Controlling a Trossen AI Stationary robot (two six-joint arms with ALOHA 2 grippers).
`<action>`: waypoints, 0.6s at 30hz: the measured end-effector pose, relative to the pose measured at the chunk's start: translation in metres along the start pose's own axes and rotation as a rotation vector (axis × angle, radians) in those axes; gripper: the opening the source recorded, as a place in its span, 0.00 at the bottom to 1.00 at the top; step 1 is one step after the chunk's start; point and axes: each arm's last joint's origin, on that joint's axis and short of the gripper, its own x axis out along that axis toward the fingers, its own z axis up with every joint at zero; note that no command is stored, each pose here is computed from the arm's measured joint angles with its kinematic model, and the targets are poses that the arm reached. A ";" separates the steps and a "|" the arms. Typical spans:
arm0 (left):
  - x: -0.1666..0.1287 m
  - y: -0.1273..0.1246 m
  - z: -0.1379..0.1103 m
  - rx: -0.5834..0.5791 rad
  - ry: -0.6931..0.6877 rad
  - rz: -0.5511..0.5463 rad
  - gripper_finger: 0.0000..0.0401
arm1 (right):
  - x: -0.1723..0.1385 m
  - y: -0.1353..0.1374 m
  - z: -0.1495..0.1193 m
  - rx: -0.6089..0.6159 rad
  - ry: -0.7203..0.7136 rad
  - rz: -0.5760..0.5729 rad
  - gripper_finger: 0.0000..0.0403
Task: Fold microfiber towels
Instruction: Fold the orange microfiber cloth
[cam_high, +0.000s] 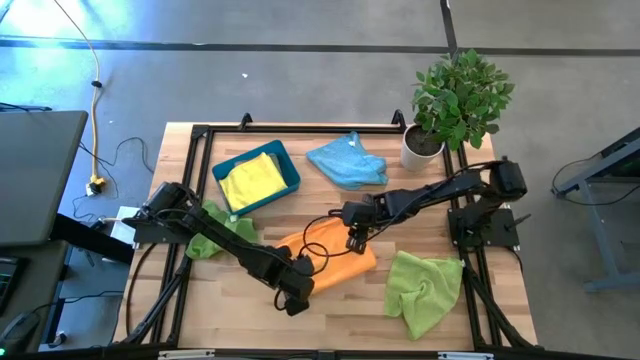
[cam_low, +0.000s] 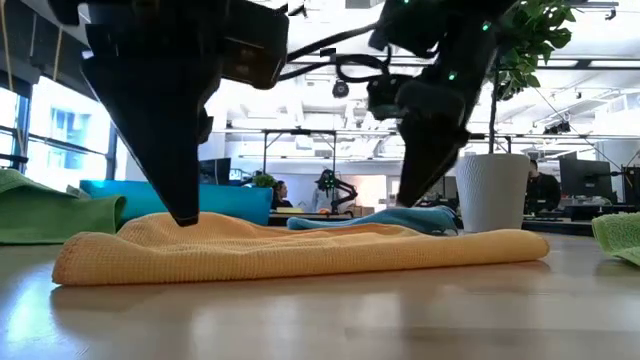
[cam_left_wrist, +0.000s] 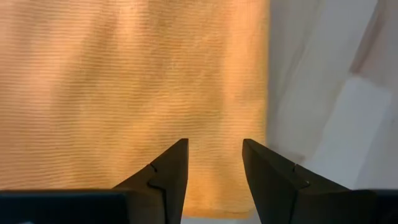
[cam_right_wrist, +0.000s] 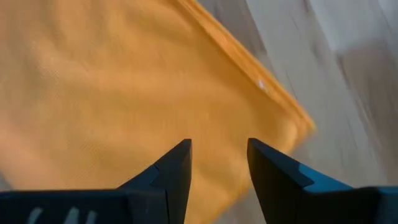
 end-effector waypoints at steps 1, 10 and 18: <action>-0.002 0.001 0.001 0.016 0.006 0.009 0.35 | -0.003 0.001 -0.003 0.042 0.019 0.000 0.37; -0.023 0.028 0.007 0.156 0.116 0.129 0.34 | -0.014 0.043 -0.040 0.364 0.134 -0.011 0.39; -0.019 0.045 0.009 0.247 0.160 0.135 0.30 | -0.017 0.068 -0.068 0.492 0.114 -0.099 0.49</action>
